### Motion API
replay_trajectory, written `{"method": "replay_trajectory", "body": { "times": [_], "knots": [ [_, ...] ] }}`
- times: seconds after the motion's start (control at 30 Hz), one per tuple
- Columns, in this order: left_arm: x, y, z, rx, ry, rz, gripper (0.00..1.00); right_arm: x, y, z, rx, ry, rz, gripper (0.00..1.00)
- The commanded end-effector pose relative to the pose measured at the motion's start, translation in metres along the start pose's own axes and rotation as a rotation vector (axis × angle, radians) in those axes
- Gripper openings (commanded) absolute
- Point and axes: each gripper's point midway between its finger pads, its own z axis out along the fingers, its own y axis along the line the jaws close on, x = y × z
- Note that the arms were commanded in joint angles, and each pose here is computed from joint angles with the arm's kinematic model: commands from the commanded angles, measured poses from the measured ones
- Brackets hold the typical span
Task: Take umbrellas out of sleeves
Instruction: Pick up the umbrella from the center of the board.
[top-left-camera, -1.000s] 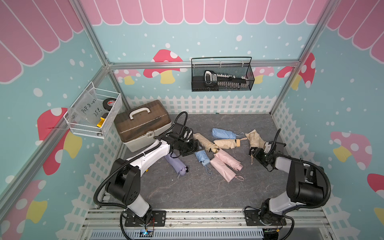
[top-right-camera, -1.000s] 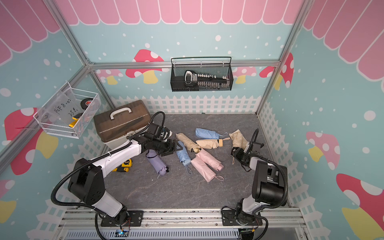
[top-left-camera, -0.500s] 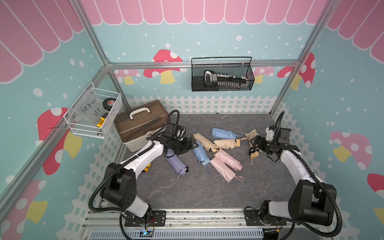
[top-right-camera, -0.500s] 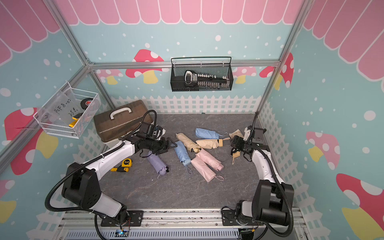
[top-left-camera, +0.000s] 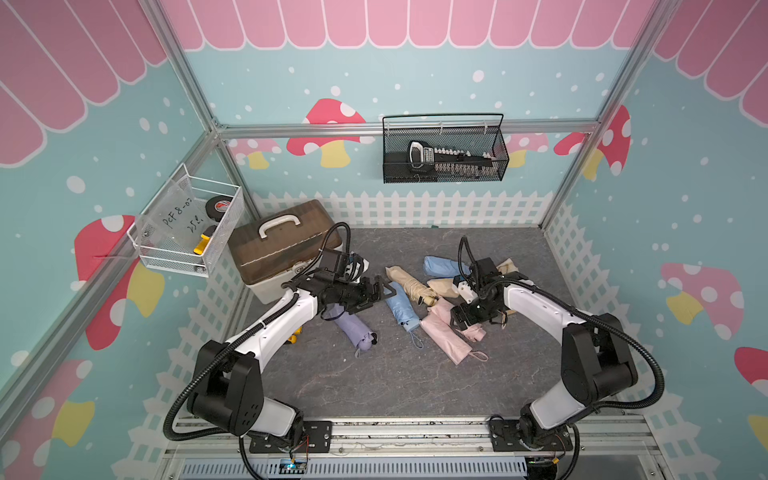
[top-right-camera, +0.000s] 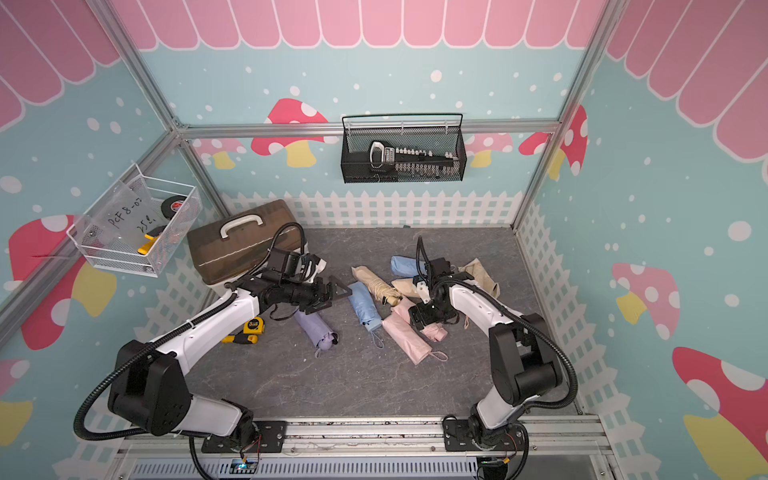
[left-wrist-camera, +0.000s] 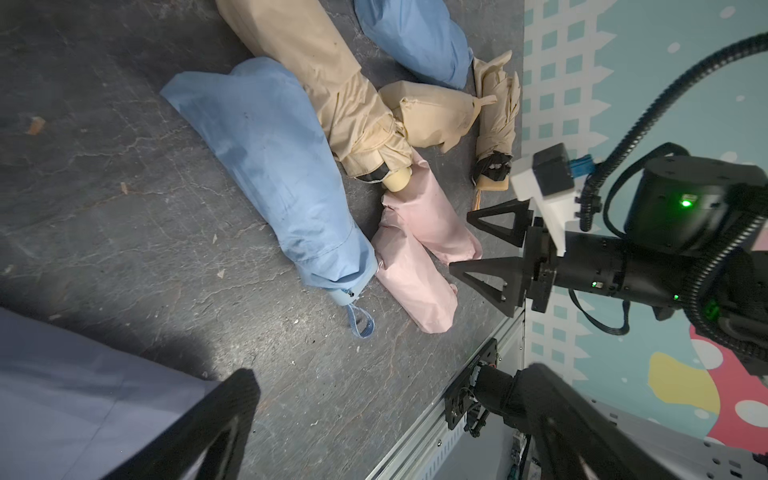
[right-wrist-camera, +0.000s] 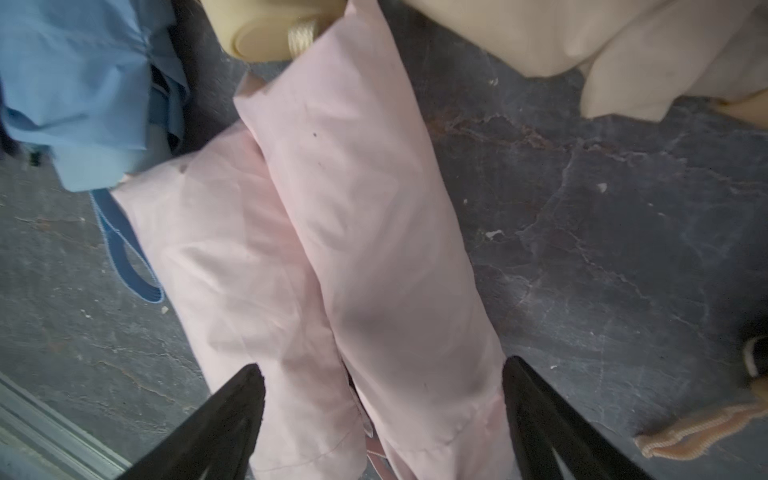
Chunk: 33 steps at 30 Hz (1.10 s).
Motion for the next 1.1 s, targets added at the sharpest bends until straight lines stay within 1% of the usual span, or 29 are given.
{"method": "replay_trajectory", "body": {
  "times": [0.0,0.1,0.23,0.37,0.63,0.7,0.83,0.93,1.07],
  "knots": [
    [0.003,-0.001,-0.006,0.025,-0.013,0.009,0.99,-0.002,-0.008,0.003,0.081,0.041,-0.093,0.88],
    [0.004,0.002,-0.009,0.024,-0.02,-0.001,0.98,-0.004,-0.013,0.012,0.117,0.069,-0.106,0.87],
    [0.003,0.005,-0.013,0.023,-0.032,-0.014,0.99,-0.009,-0.02,0.017,0.153,0.062,-0.102,0.84],
    [0.001,0.007,-0.014,0.024,-0.037,-0.021,0.98,-0.008,-0.023,0.025,0.161,0.082,-0.105,0.79],
    [0.001,0.011,-0.014,0.021,-0.036,-0.029,0.97,-0.009,-0.023,0.037,0.149,0.084,-0.097,0.67],
    [0.002,0.012,-0.014,0.021,-0.034,-0.032,0.97,-0.008,-0.023,0.04,0.145,0.088,-0.099,0.62],
    [0.004,0.015,-0.016,0.018,-0.038,-0.04,0.97,-0.007,-0.02,0.042,0.142,0.09,-0.113,0.45],
    [0.005,0.018,-0.019,0.018,-0.044,-0.045,0.96,-0.007,-0.017,0.039,0.133,0.084,-0.118,0.37],
    [0.005,0.019,-0.022,0.021,-0.052,-0.045,0.96,-0.007,-0.012,0.028,0.121,0.069,-0.119,0.31]
  ]
}}
